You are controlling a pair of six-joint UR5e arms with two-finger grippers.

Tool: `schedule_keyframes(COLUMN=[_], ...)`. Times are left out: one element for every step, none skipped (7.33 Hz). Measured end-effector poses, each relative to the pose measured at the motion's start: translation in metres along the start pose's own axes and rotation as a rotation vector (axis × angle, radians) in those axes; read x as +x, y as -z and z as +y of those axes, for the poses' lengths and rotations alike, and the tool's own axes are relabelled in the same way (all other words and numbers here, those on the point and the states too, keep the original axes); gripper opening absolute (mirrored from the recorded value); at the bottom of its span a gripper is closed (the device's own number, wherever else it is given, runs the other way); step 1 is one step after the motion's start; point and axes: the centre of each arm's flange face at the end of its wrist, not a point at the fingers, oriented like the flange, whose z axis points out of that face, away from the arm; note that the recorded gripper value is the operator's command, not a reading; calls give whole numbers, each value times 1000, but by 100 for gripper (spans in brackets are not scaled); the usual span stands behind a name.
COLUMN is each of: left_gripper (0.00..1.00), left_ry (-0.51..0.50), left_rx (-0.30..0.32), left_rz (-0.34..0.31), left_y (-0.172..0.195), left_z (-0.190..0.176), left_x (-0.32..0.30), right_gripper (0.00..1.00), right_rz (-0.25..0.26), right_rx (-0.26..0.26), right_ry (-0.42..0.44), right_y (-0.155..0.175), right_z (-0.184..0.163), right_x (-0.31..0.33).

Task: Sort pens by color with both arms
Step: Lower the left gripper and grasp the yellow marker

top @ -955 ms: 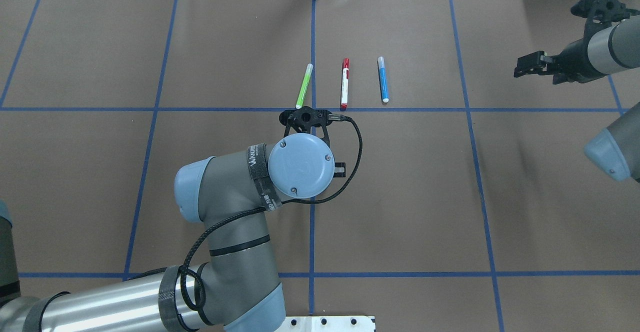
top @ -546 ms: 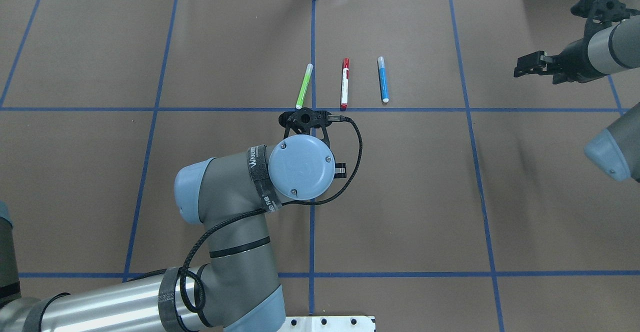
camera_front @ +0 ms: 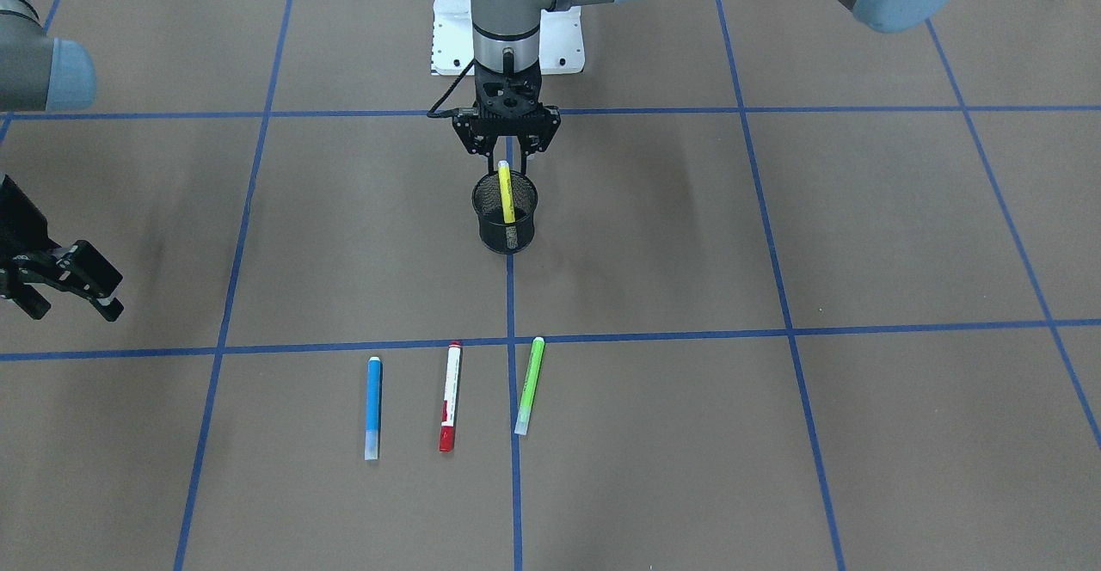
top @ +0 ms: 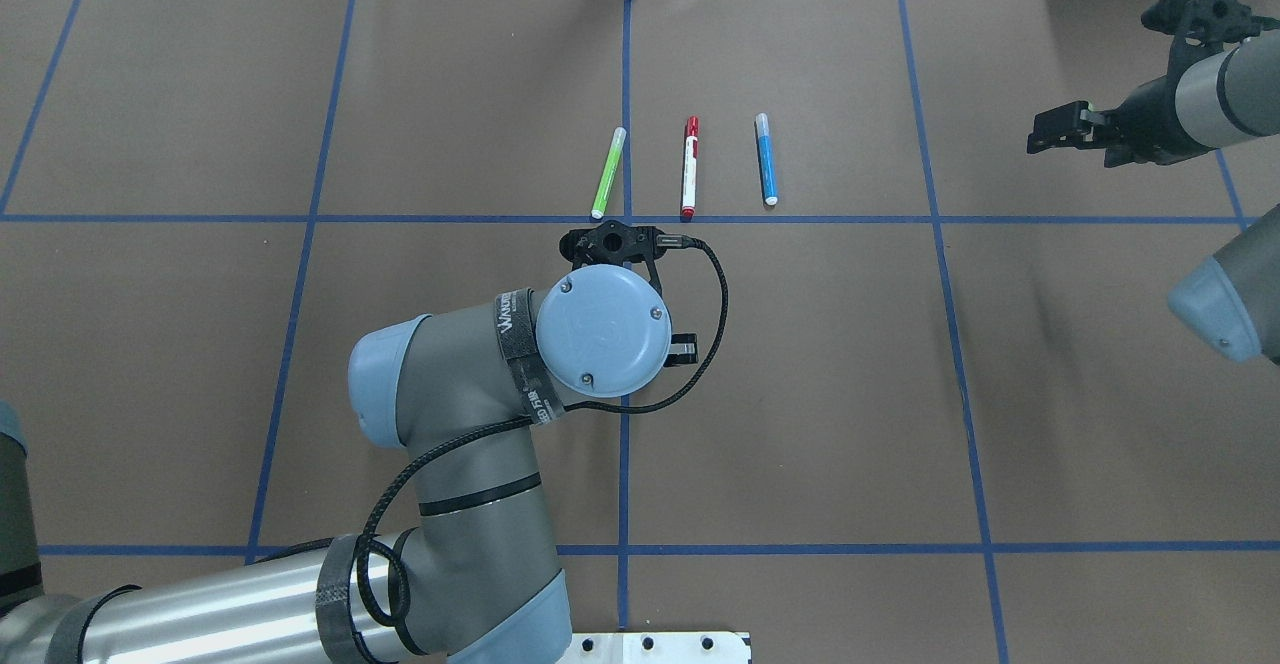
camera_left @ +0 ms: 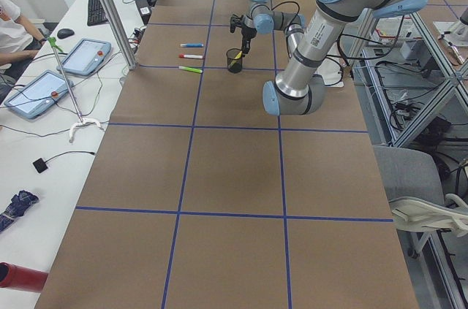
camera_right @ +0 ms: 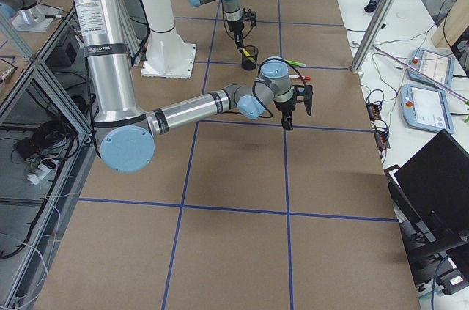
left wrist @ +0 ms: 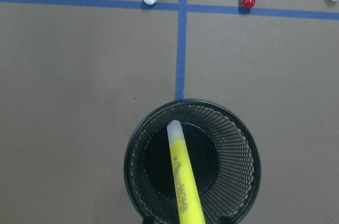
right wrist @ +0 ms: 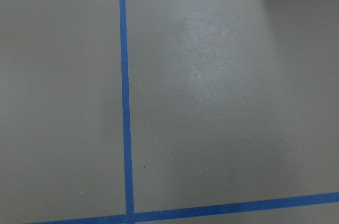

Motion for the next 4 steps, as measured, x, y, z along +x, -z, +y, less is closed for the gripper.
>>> schedule_keyframes(left_gripper=[50,50,50,49], left_ry=[2,2,2,2], left_rx=[-3,-4,-4,-4], left_rz=[0,0,0,1], left_y=[0,0,0,0], left_z=[1,1,1,1], left_x=[0,0,0,0], right_gripper=[100,100,99,99], right_rz=[0,0,0,1], right_rx=[0,0,0,0], right_ry=[-1,-2,-2,-2], right_y=[0,0,0,0], right_z=[0,0,0,0], right_x=[0,0,0,1])
